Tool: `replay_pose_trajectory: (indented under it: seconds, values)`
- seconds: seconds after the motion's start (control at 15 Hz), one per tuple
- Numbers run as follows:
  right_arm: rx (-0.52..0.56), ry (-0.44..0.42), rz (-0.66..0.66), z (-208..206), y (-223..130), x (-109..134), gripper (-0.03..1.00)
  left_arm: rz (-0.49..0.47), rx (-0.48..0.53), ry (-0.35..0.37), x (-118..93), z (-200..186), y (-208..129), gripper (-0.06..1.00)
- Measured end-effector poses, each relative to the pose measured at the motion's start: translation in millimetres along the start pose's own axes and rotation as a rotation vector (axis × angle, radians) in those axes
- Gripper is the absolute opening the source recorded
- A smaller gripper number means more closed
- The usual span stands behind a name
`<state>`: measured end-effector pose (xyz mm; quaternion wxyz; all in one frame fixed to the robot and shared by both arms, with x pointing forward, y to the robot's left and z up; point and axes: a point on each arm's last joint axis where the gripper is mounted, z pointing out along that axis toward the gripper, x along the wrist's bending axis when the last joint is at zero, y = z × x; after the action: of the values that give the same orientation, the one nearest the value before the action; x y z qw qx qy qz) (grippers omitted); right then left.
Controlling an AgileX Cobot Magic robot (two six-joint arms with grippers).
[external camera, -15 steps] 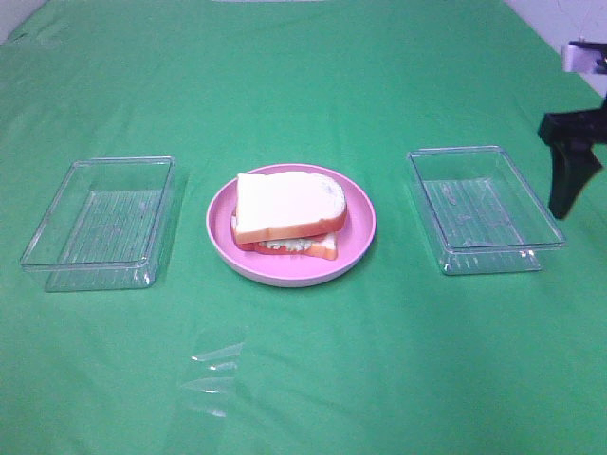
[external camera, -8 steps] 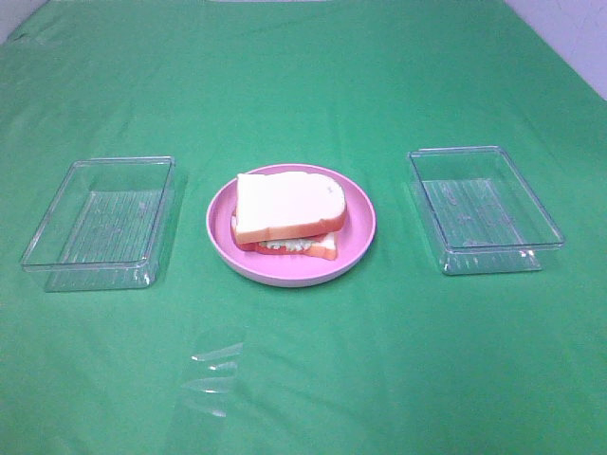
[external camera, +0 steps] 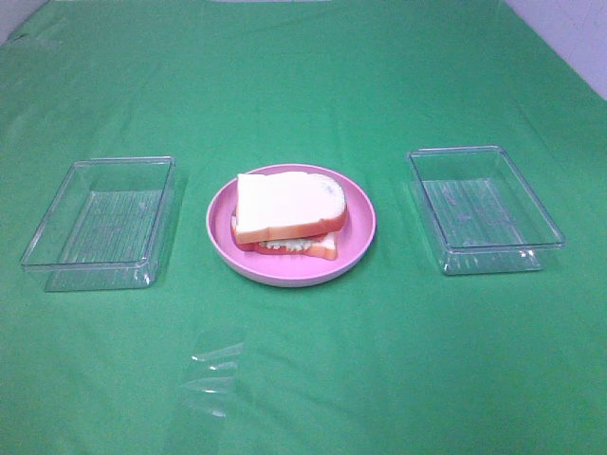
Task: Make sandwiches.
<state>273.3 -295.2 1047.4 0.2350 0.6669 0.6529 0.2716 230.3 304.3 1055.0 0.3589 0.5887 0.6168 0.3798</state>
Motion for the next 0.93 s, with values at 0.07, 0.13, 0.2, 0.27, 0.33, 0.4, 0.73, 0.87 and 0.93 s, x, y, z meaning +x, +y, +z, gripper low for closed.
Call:
replay_pose_trajectory:
  seconds: [0.07,0.13,0.2,0.27,0.33,0.4,0.73,0.87,0.93]
  values:
    - [-0.070,0.001,-0.003,-4.0,-15.0,-0.7,0.84,0.000,0.000,0.000,0.0,0.0,0.0,0.99]
    - [-0.111,0.002,-0.005,-8.4,-18.6,-0.9,0.84,0.000,0.000,0.000,0.0,0.0,0.0,0.99]
    - [-0.162,-0.001,-0.008,-12.5,-23.5,-1.5,0.84,0.000,0.000,0.000,0.0,0.0,0.0,0.99]
    - [-0.201,-0.002,-0.010,-14.2,-29.6,-2.0,0.84,0.000,0.000,0.000,0.0,0.0,0.0,0.99]
    - [-0.245,-0.002,-0.012,-15.7,-34.1,-2.3,0.84,0.000,0.000,0.000,0.0,0.0,0.0,0.99]
    - [-0.258,-0.003,-0.012,-16.6,-34.8,-2.5,0.84,0.000,0.000,-0.001,-0.1,0.0,0.0,0.99]
    - [-0.272,-0.004,-0.013,-17.3,-35.4,-2.6,0.84,0.000,0.000,-0.001,-0.1,0.0,0.0,0.99]
    - [-0.272,-0.004,-0.013,-17.3,-35.4,-2.6,0.84,0.000,0.000,-0.001,-0.1,0.0,0.0,0.99]
    - [-0.272,-0.006,-0.014,-17.3,-35.3,-2.8,0.84,0.000,0.000,-0.001,-0.1,0.0,0.0,0.99]
